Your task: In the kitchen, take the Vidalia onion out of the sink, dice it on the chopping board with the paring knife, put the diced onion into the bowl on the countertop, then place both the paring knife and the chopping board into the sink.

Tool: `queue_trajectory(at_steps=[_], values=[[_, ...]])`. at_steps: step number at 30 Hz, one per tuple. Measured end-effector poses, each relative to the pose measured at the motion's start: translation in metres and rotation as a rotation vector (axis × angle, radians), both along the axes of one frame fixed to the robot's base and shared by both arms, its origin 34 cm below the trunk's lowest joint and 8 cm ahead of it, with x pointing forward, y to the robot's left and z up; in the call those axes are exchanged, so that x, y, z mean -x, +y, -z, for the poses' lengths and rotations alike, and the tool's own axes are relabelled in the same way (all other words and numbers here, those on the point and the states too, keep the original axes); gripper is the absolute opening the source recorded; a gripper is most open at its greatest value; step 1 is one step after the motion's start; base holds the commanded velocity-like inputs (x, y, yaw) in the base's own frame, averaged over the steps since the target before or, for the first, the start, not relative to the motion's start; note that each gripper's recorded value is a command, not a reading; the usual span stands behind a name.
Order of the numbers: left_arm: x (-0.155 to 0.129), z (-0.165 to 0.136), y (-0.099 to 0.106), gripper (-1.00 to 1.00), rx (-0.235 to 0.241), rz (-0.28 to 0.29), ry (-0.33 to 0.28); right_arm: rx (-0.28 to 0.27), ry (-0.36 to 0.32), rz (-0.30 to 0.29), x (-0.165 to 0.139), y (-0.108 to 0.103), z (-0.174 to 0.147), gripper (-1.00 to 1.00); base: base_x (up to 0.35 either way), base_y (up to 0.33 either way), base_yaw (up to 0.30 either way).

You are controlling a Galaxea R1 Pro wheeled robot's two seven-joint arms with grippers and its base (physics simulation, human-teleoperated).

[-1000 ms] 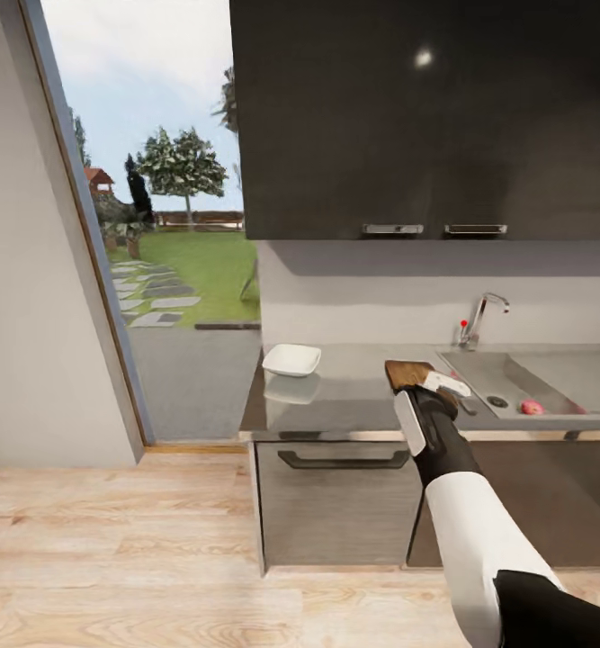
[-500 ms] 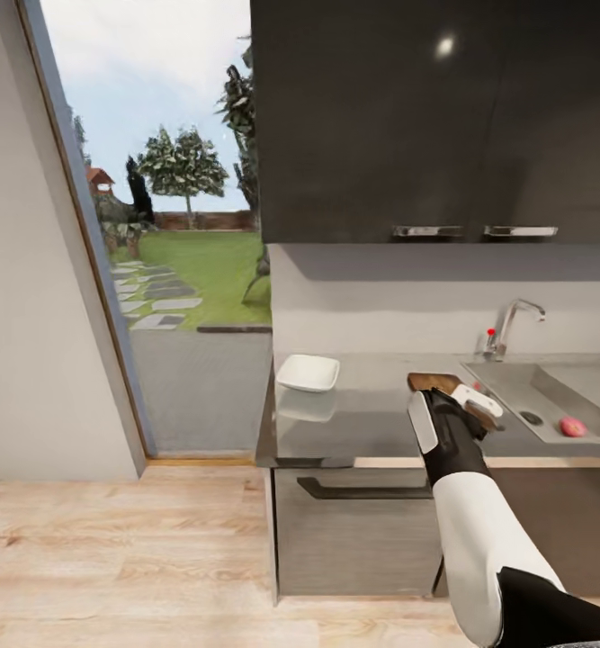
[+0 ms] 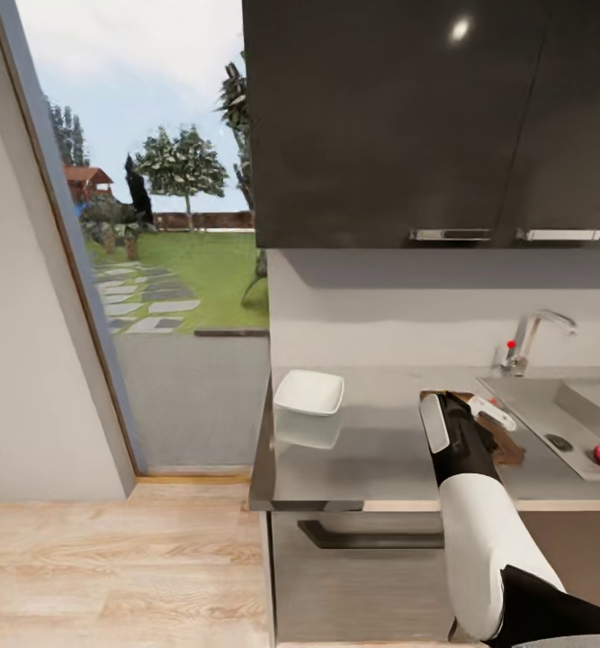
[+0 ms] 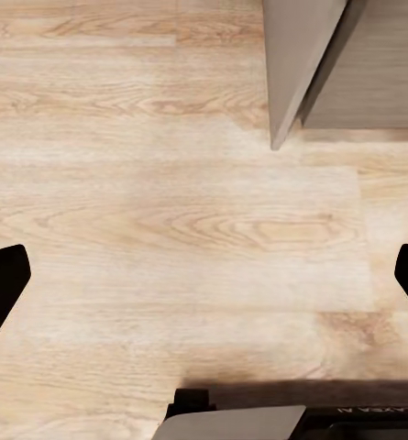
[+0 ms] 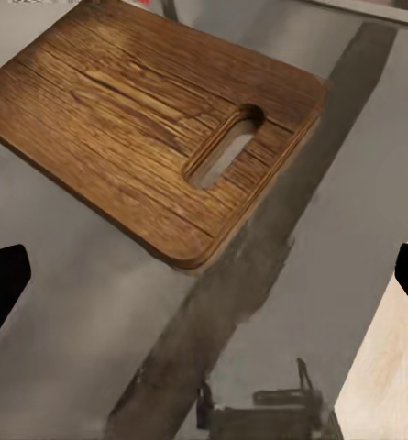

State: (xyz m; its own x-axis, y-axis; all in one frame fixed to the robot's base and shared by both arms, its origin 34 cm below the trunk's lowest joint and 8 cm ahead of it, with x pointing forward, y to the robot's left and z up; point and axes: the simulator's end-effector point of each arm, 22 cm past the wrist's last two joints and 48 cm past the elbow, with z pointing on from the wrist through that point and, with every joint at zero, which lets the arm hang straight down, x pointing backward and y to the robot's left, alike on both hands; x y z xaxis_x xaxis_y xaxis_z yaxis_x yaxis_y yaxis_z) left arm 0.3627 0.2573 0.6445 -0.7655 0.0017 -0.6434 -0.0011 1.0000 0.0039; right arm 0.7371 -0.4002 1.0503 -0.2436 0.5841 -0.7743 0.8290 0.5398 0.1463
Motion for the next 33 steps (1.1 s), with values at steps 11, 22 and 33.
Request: queue_trajectory(at_steps=[11, 22, 33], values=[[0.000, 0.000, 0.000, 1.00, 0.000, 0.001, 0.002, 0.024, 0.055, 0.090, 0.020, -0.019, 0.002, 1.00, 0.196, -0.018, 0.000], [0.000, 0.001, -0.001, 1.00, 0.001, 0.002, 0.002, 0.076, 0.069, 0.243, 0.050, -0.058, -0.023, 1.00, 0.002, 0.000, 0.000], [0.000, 0.000, 0.000, 1.00, 0.000, 0.001, 0.001, 0.082, 0.077, 0.263, 0.055, -0.063, -0.024, 1.00, 0.032, 0.000, 0.000]])
